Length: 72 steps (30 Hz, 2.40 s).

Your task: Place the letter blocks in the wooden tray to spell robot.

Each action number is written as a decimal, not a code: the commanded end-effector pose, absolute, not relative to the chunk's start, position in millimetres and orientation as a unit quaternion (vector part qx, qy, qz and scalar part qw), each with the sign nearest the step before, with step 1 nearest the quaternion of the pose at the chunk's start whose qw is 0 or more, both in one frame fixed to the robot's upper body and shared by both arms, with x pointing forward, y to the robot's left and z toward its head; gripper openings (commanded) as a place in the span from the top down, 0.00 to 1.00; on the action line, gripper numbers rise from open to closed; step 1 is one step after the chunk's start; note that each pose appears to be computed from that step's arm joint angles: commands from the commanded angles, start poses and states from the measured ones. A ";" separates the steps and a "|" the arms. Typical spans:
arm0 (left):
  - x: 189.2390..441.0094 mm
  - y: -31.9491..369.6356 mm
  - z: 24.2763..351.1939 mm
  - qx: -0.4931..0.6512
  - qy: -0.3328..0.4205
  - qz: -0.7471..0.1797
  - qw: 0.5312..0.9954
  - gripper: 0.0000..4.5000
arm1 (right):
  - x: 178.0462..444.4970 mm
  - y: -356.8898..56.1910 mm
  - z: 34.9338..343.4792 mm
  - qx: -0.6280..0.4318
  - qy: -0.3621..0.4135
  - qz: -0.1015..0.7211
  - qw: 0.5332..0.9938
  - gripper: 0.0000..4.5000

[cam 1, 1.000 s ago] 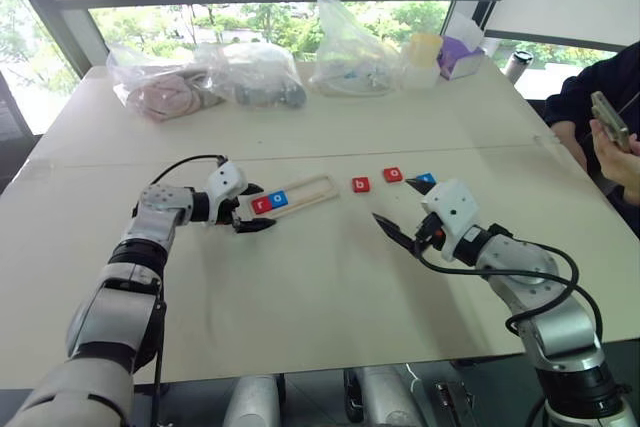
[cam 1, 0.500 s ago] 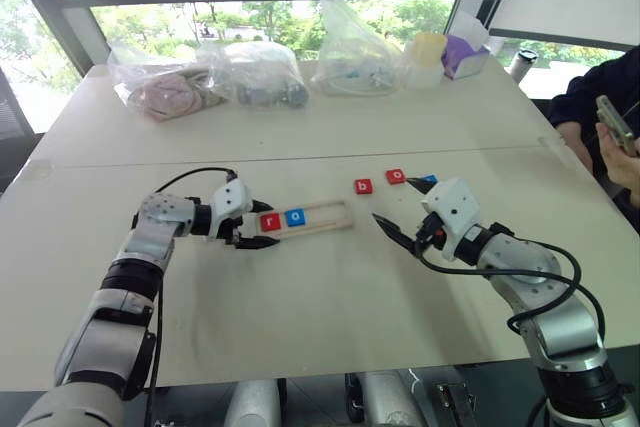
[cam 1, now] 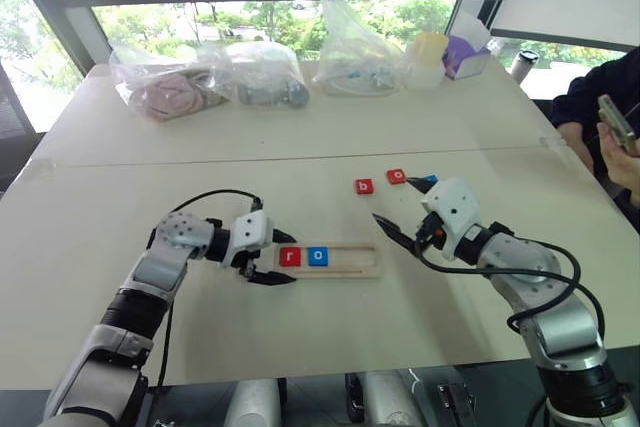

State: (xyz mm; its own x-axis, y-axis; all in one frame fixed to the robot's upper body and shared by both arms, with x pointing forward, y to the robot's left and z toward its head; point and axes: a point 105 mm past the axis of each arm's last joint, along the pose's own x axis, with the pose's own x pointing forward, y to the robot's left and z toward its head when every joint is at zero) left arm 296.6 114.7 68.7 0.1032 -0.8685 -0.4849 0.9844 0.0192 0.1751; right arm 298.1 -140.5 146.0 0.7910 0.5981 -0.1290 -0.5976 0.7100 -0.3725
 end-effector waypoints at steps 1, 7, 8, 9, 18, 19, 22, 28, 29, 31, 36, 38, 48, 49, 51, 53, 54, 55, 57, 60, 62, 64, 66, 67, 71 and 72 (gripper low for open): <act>287.1 112.8 46.2 0.232 0.163 -0.656 0.700 0.30 | 295.9 -137.7 159.3 -0.207 -0.025 0.325 0.922 0.00; 282.7 111.6 40.2 0.218 0.172 -0.637 0.720 0.30 | 296.4 -134.8 158.4 -0.205 -0.025 0.328 0.922 0.00; 281.8 111.0 39.6 0.219 0.172 -0.636 0.720 0.30 | 296.4 -134.1 158.3 -0.205 -0.025 0.330 0.921 0.00; 281.0 110.5 39.5 0.219 0.171 -0.637 0.719 0.30 | 296.5 -133.6 158.2 -0.204 -0.025 0.330 0.921 0.00; 280.1 103.7 37.8 0.230 0.165 -0.643 0.711 0.30 | 297.5 -130.4 158.9 -0.205 -0.027 0.335 0.919 0.00; 281.8 103.4 37.6 0.231 0.165 -0.642 0.712 0.30 | 297.3 -130.1 158.7 -0.205 -0.027 0.336 0.919 0.00; 286.4 103.7 38.2 0.233 0.165 -0.641 0.712 0.00 | 296.7 -128.8 158.3 -0.203 -0.026 0.337 0.919 0.00; 289.2 105.1 43.0 0.236 0.158 -0.644 0.711 0.00 | 295.6 -127.8 158.2 -0.200 -0.025 0.337 0.920 0.00; 290.5 106.6 46.8 0.236 0.153 -0.643 0.712 0.00 | 295.2 -127.2 158.0 -0.199 -0.024 0.338 0.920 0.00; 292.5 109.8 53.1 0.235 0.148 -0.641 0.715 0.00 | 294.8 -126.3 157.7 -0.198 -0.023 0.339 0.919 0.00; 285.6 135.4 61.4 0.250 0.161 -0.641 0.707 0.00 | 296.5 -125.0 157.5 -0.197 -0.022 0.342 0.919 0.00; 282.1 146.2 64.4 0.249 0.172 -0.636 0.710 0.00 | 299.3 -123.7 158.1 -0.197 -0.022 0.344 0.918 0.00; 280.1 183.4 93.7 0.245 0.165 -0.568 0.768 0.00 | 333.3 -108.4 155.4 -0.143 0.032 0.326 0.934 0.00; 282.1 184.0 99.1 0.239 0.157 -0.558 0.779 0.00 | 337.0 -106.3 153.6 -0.137 0.044 0.323 0.936 0.00; 286.1 183.7 110.5 0.222 0.140 -0.541 0.799 0.00 | 344.8 -102.2 152.6 -0.119 0.061 0.313 0.941 0.00; 290.0 182.2 121.7 0.207 0.121 -0.527 0.816 0.00 | 352.0 -98.4 150.4 -0.100 0.082 0.299 0.945 0.00; 291.3 181.4 126.2 0.200 0.113 -0.521 0.822 0.00 | 354.6 -96.9 148.9 -0.092 0.092 0.294 0.947 0.00; 293.4 179.7 132.3 0.196 0.100 -0.513 0.829 0.00 | 358.8 -94.9 147.5 -0.084 0.102 0.284 0.950 0.00; 294.0 170.7 147.8 0.165 0.076 -0.507 0.843 0.00 | 368.9 -89.2 144.2 -0.067 0.123 0.257 0.956 0.00; 290.0 159.2 158.1 0.144 0.059 -0.507 0.847 0.00 | 377.8 -84.2 139.0 -0.062 0.146 0.228 0.961 0.00; 287.5 155.2 159.1 0.148 0.058 -0.506 0.848 0.00 | 381.8 -83.4 133.5 -0.074 0.159 0.207 0.962 0.00; 286.7 154.1 159.3 0.150 0.059 -0.503 0.849 0.00 | 385.0 -85.0 127.5 -0.083 0.171 0.183 0.965 0.00; 286.8 153.6 158.9 0.153 0.059 -0.500 0.851 0.00 | 387.2 -86.4 122.1 -0.092 0.177 0.165 0.966 0.00; 286.7 153.0 158.7 0.155 0.059 -0.498 0.851 0.00 | 388.0 -87.5 119.7 -0.092 0.180 0.157 0.967 0.00; 284.6 149.8 157.1 0.155 0.059 -0.497 0.851 0.00 | 390.8 -87.9 109.5 -0.075 0.195 0.141 0.968 0.00; 283.9 149.0 156.6 0.156 0.060 -0.497 0.851 0.00 | 391.0 -88.2 107.1 -0.068 0.200 0.137 0.968 0.00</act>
State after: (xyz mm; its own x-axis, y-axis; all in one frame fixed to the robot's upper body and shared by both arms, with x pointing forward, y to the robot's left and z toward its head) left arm 287.2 153.3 148.4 0.5016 -0.8190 -0.2785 0.8650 0.4700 0.1759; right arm 386.9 -88.5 100.1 0.8700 0.2465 -0.4270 -0.3108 0.9465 -0.0869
